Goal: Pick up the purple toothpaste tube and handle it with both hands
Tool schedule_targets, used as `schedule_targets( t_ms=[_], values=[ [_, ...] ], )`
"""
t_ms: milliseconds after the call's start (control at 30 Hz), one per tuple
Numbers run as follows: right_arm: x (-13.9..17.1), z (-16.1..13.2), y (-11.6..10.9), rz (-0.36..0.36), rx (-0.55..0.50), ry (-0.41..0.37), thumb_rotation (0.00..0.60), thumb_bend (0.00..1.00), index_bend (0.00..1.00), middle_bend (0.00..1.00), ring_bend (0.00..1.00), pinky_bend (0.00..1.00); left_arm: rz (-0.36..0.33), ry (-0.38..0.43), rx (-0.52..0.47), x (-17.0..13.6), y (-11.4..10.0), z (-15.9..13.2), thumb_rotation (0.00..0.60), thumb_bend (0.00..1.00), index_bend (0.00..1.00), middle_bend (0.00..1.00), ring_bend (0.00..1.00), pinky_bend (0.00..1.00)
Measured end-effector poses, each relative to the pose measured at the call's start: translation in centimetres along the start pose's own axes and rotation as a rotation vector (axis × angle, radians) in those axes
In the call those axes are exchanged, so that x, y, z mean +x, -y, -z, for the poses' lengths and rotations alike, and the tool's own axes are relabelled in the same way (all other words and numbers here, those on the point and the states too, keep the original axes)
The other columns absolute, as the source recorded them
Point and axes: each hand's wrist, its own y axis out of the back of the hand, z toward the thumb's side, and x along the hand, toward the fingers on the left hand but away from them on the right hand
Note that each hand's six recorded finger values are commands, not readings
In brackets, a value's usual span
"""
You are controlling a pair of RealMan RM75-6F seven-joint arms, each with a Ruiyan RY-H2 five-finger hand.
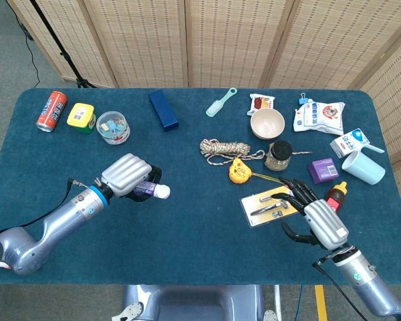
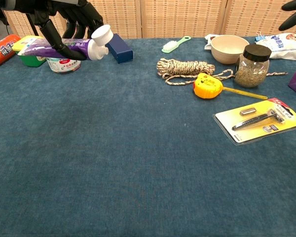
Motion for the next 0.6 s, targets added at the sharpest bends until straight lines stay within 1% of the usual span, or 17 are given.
schedule_targets(
  t_ms=[133,333,600],
  values=[
    [-0.9,-0.4,0.8,-0.021,-0.012,-0.025,0.600,0.46,0.19,0.02,0.00,0.00,0.024,-0.001,-0.007,0.5,-0.2,-0.4,0.600,0.76,0.62,0.56,0.54,0.58],
    [-2.0,-1.0,1.6,-0.030,-0.025,-0.058,0.600,0.46,0.16,0.00,0.00,0.00,0.049,0.008,0.003,1.4,0.0,-1.2,0.600,0.76,0.62,0.56,0.54,0.58],
    [-3.8,-1.5,2.7,-0.050,-0.021,-0.086,0.600,0.46,0.12,0.00,0.00,0.00,0.078,0.024,0.009,3.4,0.6,-2.9,0.600,0.76,0.62,0.56,0.54,0.58]
  ],
)
